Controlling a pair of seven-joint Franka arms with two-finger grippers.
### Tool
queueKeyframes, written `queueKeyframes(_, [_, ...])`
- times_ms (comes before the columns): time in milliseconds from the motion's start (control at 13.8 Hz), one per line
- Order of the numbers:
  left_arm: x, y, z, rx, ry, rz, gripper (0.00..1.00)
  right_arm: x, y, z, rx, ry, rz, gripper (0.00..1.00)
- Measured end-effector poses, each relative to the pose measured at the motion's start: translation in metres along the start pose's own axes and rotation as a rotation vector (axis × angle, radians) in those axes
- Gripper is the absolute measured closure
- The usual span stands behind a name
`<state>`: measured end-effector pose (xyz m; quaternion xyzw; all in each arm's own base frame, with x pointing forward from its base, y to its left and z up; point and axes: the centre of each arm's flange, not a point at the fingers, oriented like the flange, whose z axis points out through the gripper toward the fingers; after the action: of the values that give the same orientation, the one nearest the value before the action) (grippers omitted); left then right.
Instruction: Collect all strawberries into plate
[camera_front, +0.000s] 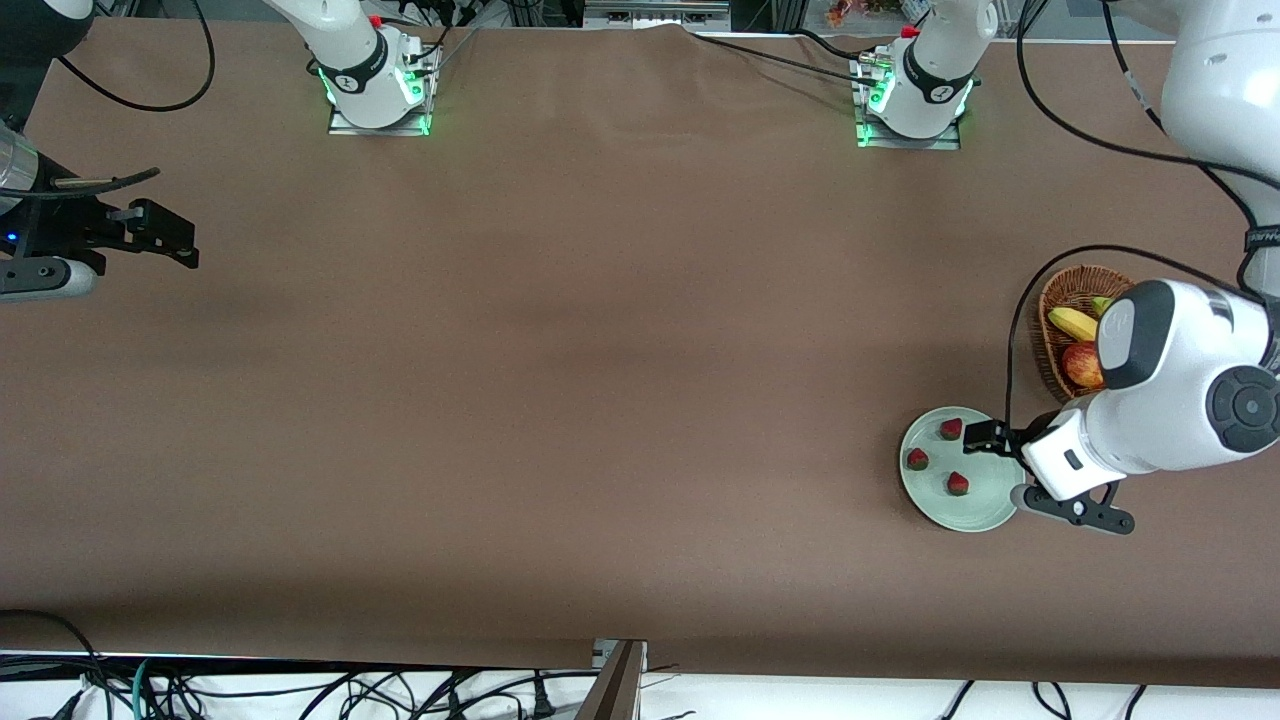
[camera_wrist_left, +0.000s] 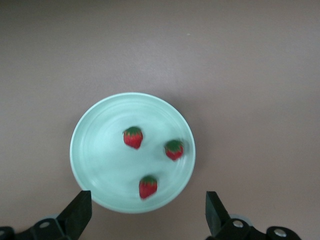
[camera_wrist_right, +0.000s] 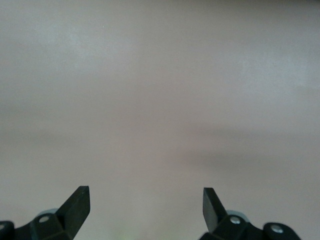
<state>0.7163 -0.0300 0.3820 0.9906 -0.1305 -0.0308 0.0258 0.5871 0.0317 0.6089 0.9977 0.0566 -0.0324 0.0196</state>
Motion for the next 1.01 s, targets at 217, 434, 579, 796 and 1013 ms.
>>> queueKeyframes(217, [-0.032,0.024,-0.094,0.076,-0.007,0.006,0.0,0.0,0.0,0.0,0.0,-0.001,0.0,0.0])
queueKeyframes(434, [-0.071,0.052,-0.167,0.098,-0.01,-0.002,0.0,0.0,0.001,0.0,0.0,0.0,0.001,0.0])
queueKeyframes(579, [-0.09,0.067,-0.196,0.103,-0.011,-0.002,0.0,0.0,0.001,0.0,0.0,0.0,0.001,0.0])
queueKeyframes(796, [-0.108,0.09,-0.224,0.126,0.002,0.013,0.0,0.0,0.001,0.0,0.0,0.0,0.001,0.0])
queueKeyframes(1013, [-0.128,0.11,-0.246,0.187,0.012,0.006,0.0,0.0,0.002,0.0,0.0,0.0,0.002,0.0])
